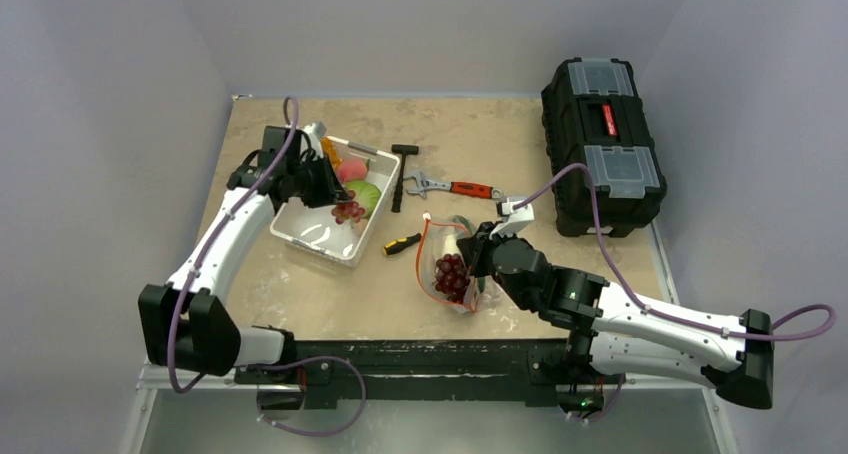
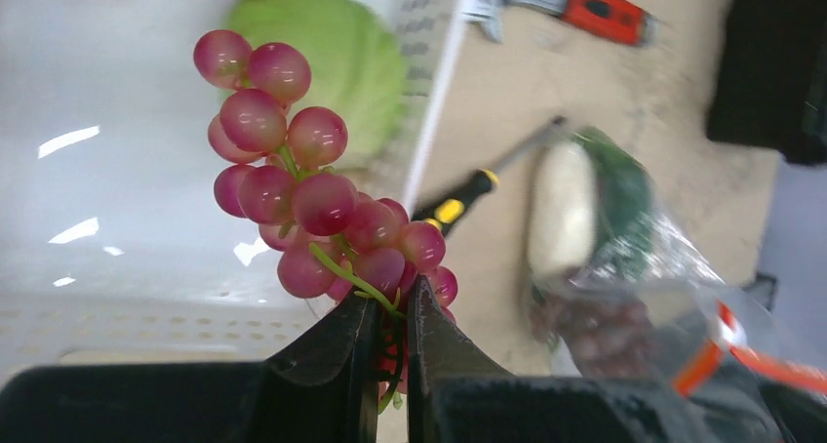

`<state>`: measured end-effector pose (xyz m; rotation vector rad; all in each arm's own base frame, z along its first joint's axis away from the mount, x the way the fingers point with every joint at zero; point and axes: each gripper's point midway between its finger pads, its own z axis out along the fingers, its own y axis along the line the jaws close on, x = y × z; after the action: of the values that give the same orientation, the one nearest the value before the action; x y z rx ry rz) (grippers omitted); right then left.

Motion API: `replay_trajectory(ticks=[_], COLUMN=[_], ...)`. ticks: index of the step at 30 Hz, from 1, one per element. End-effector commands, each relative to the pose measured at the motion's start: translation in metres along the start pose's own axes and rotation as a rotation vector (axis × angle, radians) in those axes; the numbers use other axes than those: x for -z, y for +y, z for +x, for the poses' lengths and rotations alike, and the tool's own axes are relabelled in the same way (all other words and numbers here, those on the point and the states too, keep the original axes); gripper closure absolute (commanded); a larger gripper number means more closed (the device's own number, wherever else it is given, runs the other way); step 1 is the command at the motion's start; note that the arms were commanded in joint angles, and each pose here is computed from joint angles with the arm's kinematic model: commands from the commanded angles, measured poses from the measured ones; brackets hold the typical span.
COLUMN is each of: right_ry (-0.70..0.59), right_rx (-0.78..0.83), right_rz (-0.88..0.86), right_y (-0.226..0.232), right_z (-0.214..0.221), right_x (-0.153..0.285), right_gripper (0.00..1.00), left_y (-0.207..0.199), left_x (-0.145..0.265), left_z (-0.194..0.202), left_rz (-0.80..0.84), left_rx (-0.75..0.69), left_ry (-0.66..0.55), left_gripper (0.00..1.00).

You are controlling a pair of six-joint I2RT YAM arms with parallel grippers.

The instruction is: Place the food in the zip-top bag and seal the zipper

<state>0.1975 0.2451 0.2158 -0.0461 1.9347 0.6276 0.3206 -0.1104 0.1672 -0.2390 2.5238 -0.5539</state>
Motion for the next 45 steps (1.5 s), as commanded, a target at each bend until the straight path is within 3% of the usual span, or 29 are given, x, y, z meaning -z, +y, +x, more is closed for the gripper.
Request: replay_trajectory(ticks=[1, 6, 10, 15, 21, 26, 32, 41, 45], right_ry=[-0.051, -0.044, -0.048, -0.071, -0.115, -0.112, -0.097, -0.087, -0.089], right_rx=[-0.054, -0.065, -0.088, -0.136, -0.192, -0.192, -0.198, -0.23, -0.231], right_rz=[-0.046, -0.051, -0.05, -0.067, -0.137, -0.163, -0.178, -0.203, -0.189], right_y=[0.019, 0.023, 0.024, 0.027, 0.039, 0.045, 0.05, 0.057, 0.058], right_z=[-0.024, -0.023, -0.023, -0.029, -0.042, -0.042, -0.038, -0.037, -0.041], right_x=[0.001, -0.001, -0.001, 0.001, 0.005, 0.006, 0.003, 0.001, 0.001], right_gripper=[1.0, 1.0, 1.0, 1.0, 1.0, 1.0, 1.0, 1.0, 1.0], left_y=[-0.089, -0.152, -0.173, -0.188, -0.195, -0.19, -0.186, -0.182, -0.175], left_x=[0.042, 0.092, 0.113, 0.111, 0.096, 0.069, 0.053, 0.092, 0.107], left_z=[0.005, 0.046, 0.079, 0.116, 0.145, 0.15, 0.143, 0.131, 0.146], left_rz=[0.483, 0.777, 0.91, 1.0, 1.005, 0.865, 0.775, 0.775, 0.753], left_rx=[-0.298, -0.587, -0.708, -0.768, -0.796, -0.791, -0.786, -0.874, -0.861], left_ry=[-0.095, -0.148, -0.13, 0.036, 0.173, 0.236, 0.2, 0.005, 0.103], left_gripper=[1.0, 1.0, 1.0, 1.0, 1.0, 1.0, 1.0, 1.0, 1.0])
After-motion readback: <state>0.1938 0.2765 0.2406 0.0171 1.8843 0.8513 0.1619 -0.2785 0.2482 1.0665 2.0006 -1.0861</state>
